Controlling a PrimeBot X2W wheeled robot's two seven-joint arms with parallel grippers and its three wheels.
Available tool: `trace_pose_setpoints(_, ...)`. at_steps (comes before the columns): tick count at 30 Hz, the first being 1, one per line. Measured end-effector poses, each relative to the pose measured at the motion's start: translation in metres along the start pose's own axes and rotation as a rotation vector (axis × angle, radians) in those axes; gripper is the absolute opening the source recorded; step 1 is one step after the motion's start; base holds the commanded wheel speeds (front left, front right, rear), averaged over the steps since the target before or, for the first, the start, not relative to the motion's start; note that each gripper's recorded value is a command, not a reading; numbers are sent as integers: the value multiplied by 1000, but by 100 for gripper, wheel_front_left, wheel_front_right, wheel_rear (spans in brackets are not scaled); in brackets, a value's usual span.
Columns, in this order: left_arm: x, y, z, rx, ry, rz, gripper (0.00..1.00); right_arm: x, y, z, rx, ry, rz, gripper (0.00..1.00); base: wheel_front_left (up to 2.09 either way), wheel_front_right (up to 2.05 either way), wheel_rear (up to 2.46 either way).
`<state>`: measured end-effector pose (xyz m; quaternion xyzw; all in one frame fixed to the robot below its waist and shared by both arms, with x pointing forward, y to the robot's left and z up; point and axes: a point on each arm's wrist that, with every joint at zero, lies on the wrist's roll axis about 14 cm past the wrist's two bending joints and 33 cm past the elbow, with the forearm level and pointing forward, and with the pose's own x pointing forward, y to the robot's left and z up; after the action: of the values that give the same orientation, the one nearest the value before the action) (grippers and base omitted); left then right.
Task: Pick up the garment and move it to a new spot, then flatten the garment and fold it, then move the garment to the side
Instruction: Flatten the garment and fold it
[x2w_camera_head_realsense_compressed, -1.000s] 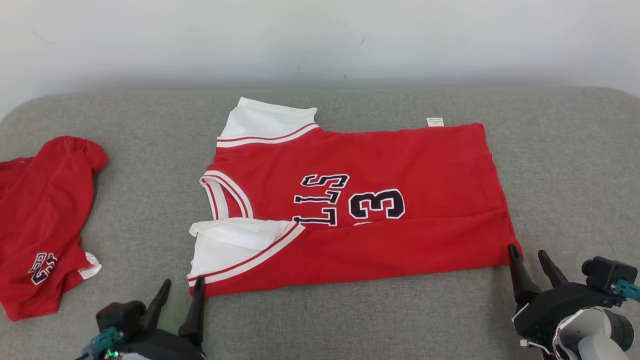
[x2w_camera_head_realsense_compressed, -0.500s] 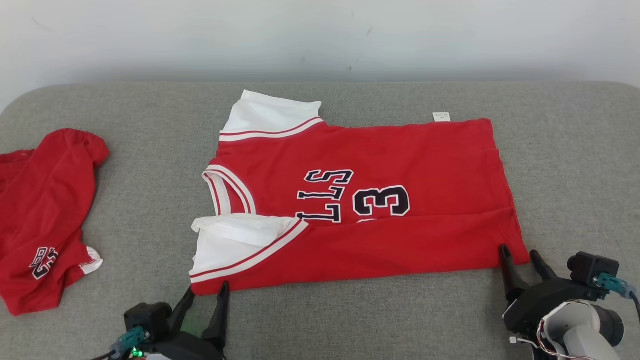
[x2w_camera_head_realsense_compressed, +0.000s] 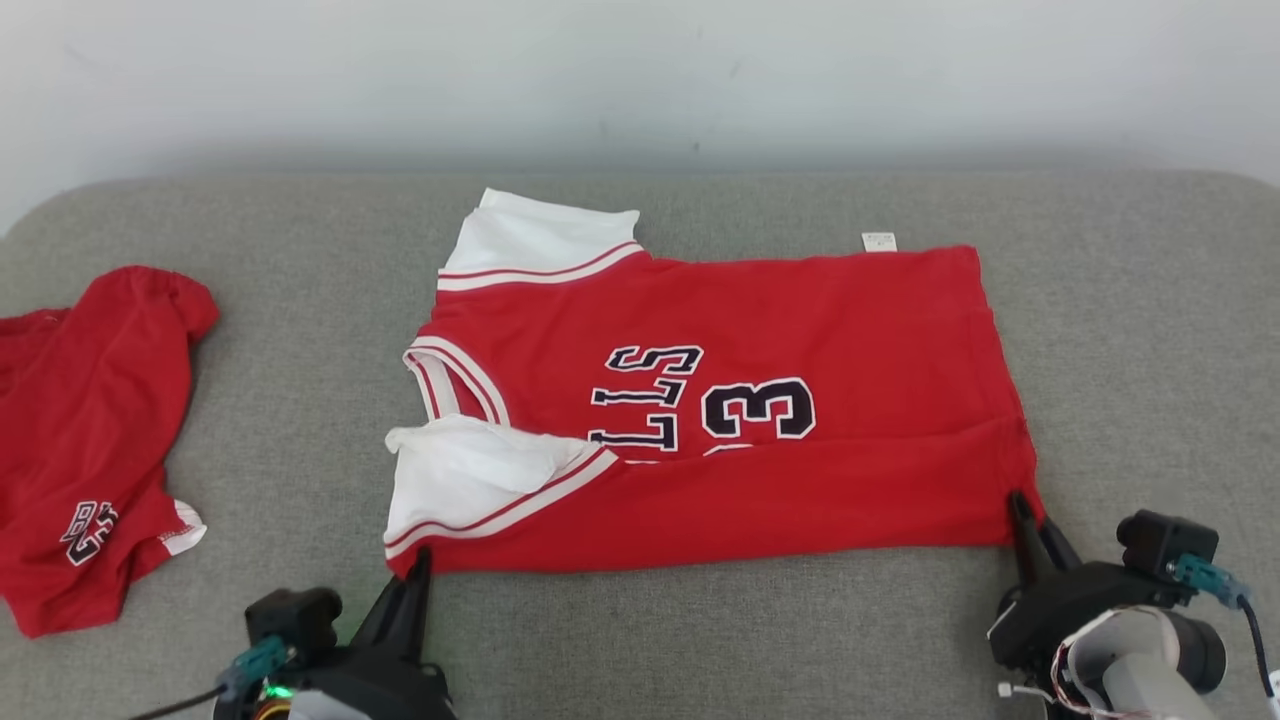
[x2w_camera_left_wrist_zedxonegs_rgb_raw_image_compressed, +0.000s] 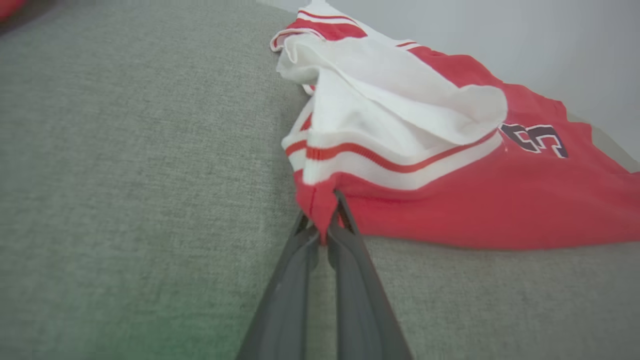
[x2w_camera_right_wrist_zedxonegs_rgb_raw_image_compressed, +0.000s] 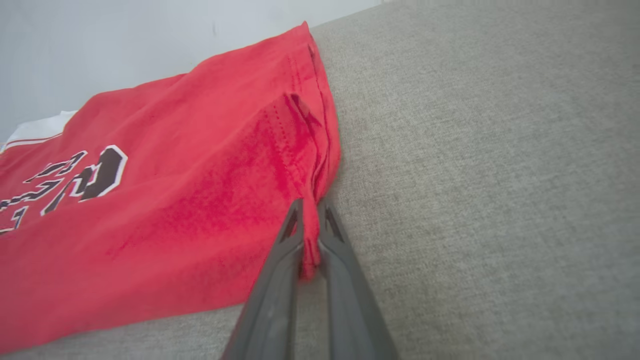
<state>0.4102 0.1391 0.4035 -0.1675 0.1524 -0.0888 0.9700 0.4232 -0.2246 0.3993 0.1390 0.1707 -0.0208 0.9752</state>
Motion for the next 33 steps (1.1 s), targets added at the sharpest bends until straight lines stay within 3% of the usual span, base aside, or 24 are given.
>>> trace_pose_setpoints(9, -33, 3, 2, -22, -47, 11, 0, -31, -1, -2, 38, -41, 14, 0, 0, 0, 0)
trace_pose_setpoints(26, -75, 5, -30, -56, 13, 61, 0, -88, -20, -28, 83, 42, -11, 0, 0, 0, 0)
trace_pose_setpoints(27, -75, 5, -31, -53, 16, 61, 0, -89, -18, -29, 107, 46, -11, 36, 0, 0, 0)
trace_pose_setpoints(28, -75, 5, -30, -52, 14, 66, 42, -90, -17, -30, 122, 51, -10, 64, 0, 0, 0)
trace_pose_setpoints(29, -75, 6, -29, -52, 10, 68, 81, -90, -17, -29, 121, 49, -9, 100, 0, 0, 0)
trace_pose_setpoints(30, -76, 7, -29, -51, 9, 71, 100, -91, -17, -27, 119, 44, -9, 100, 0, 0, 0)
trace_pose_setpoints(33, -77, 11, -26, -44, -2, 86, 100, -91, -15, -21, 101, 26, 0, 100, 0, 0, 0)
